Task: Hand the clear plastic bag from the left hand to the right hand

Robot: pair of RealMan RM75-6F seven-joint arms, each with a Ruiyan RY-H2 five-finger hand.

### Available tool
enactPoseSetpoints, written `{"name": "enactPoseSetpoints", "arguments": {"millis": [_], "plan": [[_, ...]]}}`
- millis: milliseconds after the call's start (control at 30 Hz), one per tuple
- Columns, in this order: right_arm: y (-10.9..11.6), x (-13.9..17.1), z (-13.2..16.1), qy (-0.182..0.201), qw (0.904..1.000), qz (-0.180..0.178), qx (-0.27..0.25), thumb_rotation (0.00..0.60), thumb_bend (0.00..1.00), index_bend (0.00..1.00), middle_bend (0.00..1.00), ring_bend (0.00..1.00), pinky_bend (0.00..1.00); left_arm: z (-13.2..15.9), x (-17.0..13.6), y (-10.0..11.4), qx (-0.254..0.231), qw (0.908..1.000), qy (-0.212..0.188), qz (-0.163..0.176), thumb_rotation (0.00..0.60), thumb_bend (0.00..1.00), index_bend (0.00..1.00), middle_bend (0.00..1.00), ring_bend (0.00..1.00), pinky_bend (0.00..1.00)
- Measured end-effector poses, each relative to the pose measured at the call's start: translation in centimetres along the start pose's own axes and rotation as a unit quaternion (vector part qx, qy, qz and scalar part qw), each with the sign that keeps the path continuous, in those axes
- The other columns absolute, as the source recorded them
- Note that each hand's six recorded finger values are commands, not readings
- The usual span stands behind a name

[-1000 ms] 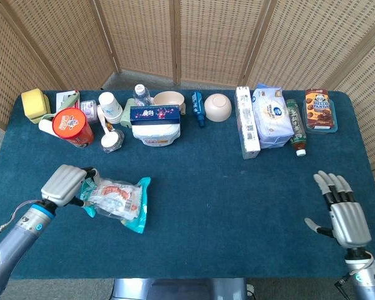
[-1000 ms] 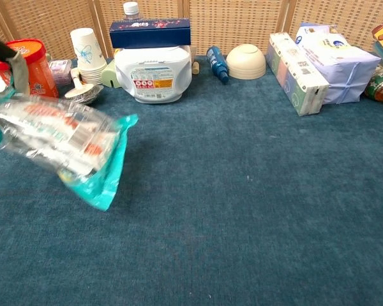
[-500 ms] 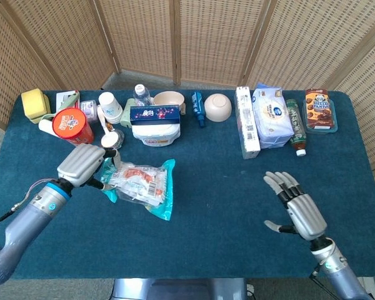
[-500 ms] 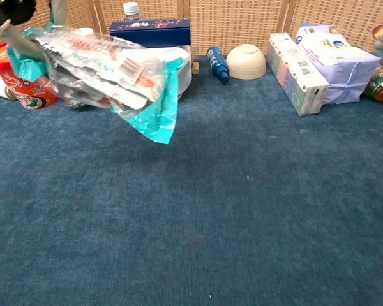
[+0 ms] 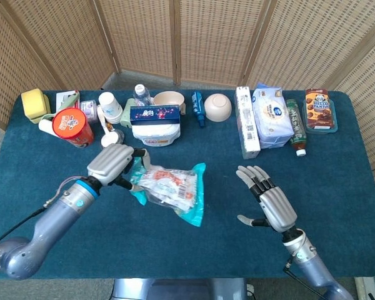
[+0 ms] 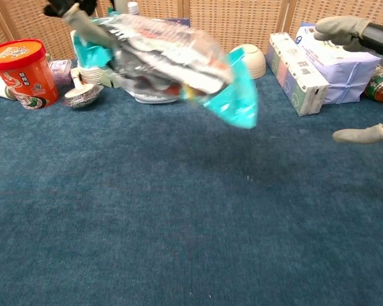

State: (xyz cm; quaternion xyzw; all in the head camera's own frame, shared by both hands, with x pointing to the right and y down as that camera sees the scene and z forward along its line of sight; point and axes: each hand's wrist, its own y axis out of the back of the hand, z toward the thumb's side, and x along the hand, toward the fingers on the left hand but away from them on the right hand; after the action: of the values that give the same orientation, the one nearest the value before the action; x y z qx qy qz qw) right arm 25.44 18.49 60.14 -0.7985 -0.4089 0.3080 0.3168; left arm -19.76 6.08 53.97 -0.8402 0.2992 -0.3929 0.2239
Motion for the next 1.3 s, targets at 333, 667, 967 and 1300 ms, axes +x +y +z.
{"name": "enactPoseSetpoints", "arguments": {"millis": [333, 667, 967, 1300], "plan": [[-0.9, -0.9, 1.1, 0.005, 0.9989, -0.024, -0.039, 0.6, 0.0, 0.0, 0.0, 0.0, 0.0, 3.0, 2.8, -1.7, -0.116, 0.993, -0.009, -0.018, 0.6, 0.31, 0.76, 0.73, 0.7, 0.8], [0.0, -1.5, 1.9, -0.001, 0.9967, -0.058, -0.057, 0.6, 0.0, 0.0, 0.0, 0.0, 0.0, 3.2, 3.6, -2.8, -0.107, 0.9939, -0.001, -0.025, 0.6, 0.31, 0.76, 0.73, 0.7, 0.8], [-0.3, -1.8, 3.6, 0.017, 0.9967, -0.056, -0.056, 0.6, 0.0, 0.0, 0.0, 0.0, 0.0, 3.2, 4.0, -3.4, -0.126, 0.9917, -0.001, -0.027, 0.6, 0.31, 0.76, 0.73, 0.7, 0.8], [-1.3, -2.8, 4.4, 0.011, 0.9986, -0.042, -0.031, 0.6, 0.0, 0.0, 0.0, 0.0, 0.0, 3.9, 3.9, -3.1, -0.132, 0.991, -0.012, -0.021, 0.6, 0.31, 0.76, 0.73, 0.7, 0.8]]}}
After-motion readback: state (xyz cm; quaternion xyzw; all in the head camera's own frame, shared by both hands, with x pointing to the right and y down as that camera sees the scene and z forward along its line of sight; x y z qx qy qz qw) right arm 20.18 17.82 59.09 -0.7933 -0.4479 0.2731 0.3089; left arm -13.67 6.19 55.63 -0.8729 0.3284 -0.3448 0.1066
